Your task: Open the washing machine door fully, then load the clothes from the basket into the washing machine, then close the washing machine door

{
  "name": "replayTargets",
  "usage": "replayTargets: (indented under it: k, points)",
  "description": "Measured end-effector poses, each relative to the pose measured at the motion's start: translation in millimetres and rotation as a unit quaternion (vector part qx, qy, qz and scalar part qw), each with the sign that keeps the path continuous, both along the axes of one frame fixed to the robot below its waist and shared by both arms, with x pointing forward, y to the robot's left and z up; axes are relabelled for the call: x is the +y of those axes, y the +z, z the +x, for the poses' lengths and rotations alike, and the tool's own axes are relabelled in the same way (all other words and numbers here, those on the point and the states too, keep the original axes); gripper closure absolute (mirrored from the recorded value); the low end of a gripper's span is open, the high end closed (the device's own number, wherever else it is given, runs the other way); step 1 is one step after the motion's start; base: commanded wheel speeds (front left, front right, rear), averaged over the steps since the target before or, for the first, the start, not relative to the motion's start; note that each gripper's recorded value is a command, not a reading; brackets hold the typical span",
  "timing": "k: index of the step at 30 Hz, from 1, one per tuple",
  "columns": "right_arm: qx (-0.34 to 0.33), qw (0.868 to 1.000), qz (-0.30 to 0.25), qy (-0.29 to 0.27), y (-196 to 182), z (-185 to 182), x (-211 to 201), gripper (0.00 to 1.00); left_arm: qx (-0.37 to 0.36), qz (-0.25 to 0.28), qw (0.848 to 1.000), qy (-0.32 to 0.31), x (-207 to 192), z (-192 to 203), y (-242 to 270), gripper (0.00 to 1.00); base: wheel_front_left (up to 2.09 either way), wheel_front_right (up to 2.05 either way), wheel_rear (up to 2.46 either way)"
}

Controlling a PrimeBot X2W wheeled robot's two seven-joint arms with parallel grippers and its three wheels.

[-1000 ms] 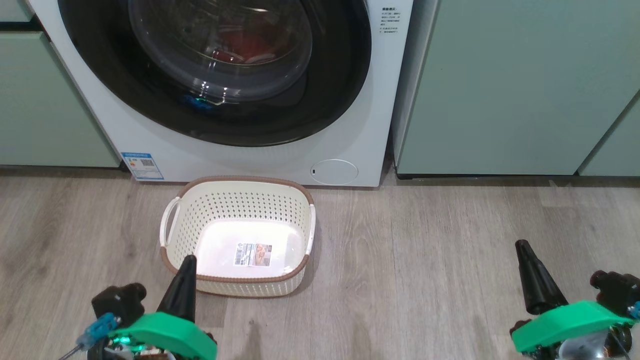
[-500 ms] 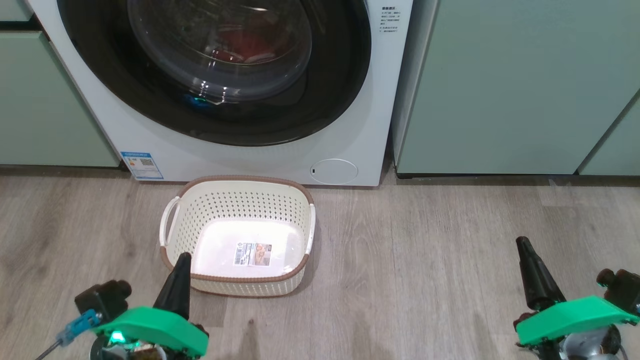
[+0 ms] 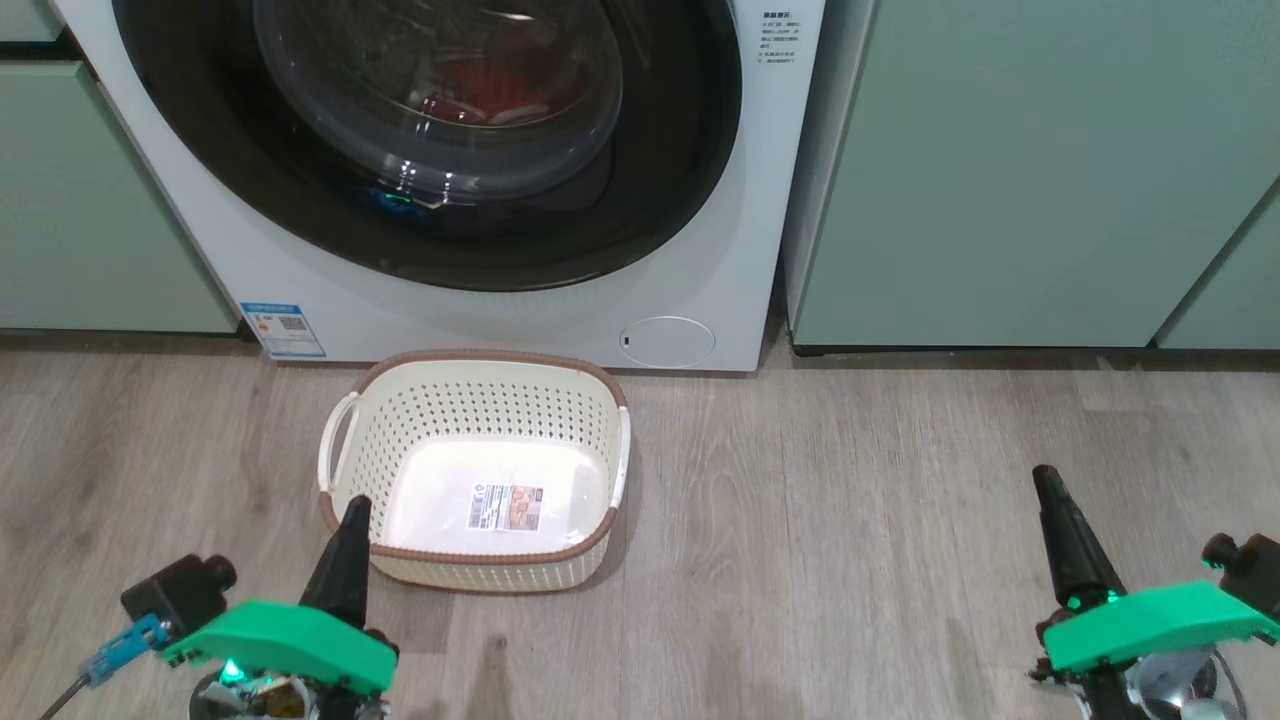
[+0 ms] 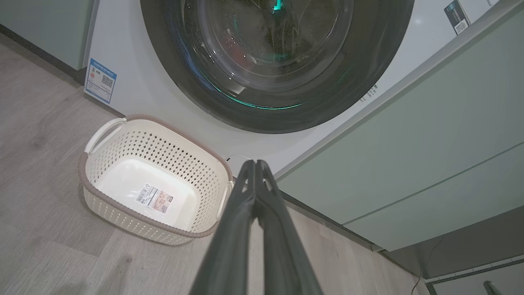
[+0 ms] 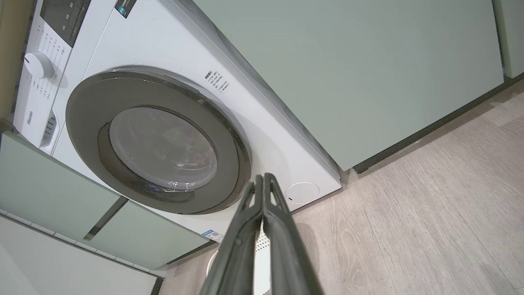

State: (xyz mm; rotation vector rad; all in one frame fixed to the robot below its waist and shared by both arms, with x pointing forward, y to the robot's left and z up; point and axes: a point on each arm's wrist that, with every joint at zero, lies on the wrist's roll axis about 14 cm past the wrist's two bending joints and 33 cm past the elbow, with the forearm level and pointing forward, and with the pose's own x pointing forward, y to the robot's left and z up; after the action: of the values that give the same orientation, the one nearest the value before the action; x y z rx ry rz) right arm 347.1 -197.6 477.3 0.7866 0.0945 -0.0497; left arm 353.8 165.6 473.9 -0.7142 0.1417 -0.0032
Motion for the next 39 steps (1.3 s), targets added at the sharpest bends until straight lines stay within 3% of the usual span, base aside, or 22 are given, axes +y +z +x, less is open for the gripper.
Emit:
replayTargets:
  k: [21,39]
  points:
    - [0.0,0.993,0.115,-0.014,-1.7,7.0,-0.8,1.0,0.017,-0.12,0.992,0.02,7.3,4.8,-4.2,1.0,0.0,0.0,0.0]
    - [-0.005,0.977,0.213,-0.025,0.1,15.0,-2.3,1.0,0.022,-0.225,0.974,0.034,11.3,8.4,-5.7,1.0,0.0,0.0,0.0]
